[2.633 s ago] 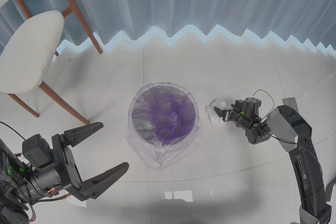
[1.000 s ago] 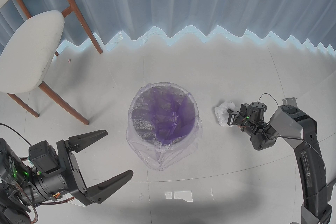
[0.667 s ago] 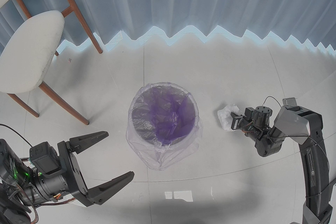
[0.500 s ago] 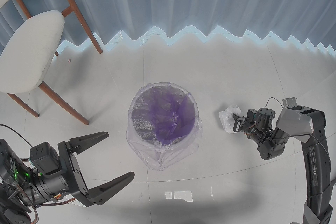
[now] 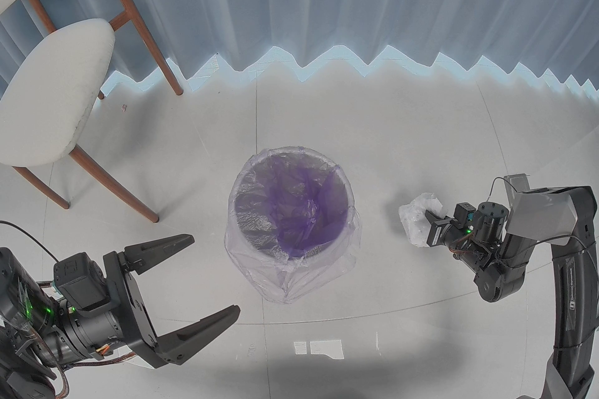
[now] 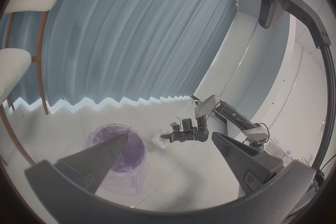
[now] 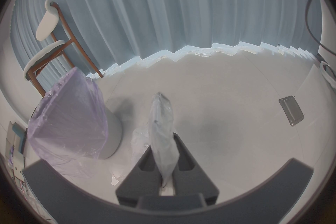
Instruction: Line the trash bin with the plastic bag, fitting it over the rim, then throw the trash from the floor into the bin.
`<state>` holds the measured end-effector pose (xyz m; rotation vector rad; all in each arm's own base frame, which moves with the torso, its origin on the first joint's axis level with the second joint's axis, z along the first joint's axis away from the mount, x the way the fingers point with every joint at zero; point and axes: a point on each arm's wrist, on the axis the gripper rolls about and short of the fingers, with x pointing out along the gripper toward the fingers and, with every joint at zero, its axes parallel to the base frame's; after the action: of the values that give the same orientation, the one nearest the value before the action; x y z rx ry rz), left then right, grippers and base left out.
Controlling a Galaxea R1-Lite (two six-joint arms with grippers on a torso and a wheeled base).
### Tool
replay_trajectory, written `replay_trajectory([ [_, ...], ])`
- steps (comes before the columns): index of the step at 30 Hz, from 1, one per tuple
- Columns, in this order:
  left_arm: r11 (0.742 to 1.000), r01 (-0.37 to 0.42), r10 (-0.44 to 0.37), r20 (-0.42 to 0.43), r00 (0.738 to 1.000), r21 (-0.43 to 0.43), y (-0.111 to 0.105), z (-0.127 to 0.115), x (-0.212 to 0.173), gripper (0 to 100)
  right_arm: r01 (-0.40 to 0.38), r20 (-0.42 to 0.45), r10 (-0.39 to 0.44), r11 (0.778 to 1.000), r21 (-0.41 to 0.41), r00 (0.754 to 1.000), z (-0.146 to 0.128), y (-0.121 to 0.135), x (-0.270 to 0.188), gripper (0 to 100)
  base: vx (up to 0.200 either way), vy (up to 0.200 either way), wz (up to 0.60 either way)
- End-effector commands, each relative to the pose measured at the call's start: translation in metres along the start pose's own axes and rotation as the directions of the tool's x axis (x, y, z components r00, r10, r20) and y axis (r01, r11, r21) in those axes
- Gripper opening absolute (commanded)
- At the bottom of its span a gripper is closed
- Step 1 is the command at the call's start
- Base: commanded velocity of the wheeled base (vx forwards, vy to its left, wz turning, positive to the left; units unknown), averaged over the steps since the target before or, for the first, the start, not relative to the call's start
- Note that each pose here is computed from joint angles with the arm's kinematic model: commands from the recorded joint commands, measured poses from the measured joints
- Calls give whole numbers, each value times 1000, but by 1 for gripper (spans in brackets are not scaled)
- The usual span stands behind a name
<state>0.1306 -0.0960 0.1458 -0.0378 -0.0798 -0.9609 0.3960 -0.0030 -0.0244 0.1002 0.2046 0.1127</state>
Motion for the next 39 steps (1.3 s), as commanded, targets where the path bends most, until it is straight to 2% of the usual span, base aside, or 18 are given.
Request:
replay_trajectory([
  [1,1000,0,0,1,1000,-2,0,0,0,100,-4,12,4,1000,-1,1000,11,5,-22,0,0,0,0],
  [5,1000,0,0,1,1000,0,0,0,0,100,-7,-3,7,1000,1,1000,12,9,-38,0,0,0,0],
  [18,1000,0,0,6,1000,2,0,1,0,100,-25,-24,26,999,36,999,42,23,-103,0,0,0,0],
  [32,1000,0,0,6,1000,2,0,1,-1,100,-40,-7,40,998,54,999,63,34,-161,0,0,0,0],
  [39,1000,0,0,5,1000,2,0,1,-1,100,-77,0,77,995,63,997,68,41,-192,0,0,0,0],
])
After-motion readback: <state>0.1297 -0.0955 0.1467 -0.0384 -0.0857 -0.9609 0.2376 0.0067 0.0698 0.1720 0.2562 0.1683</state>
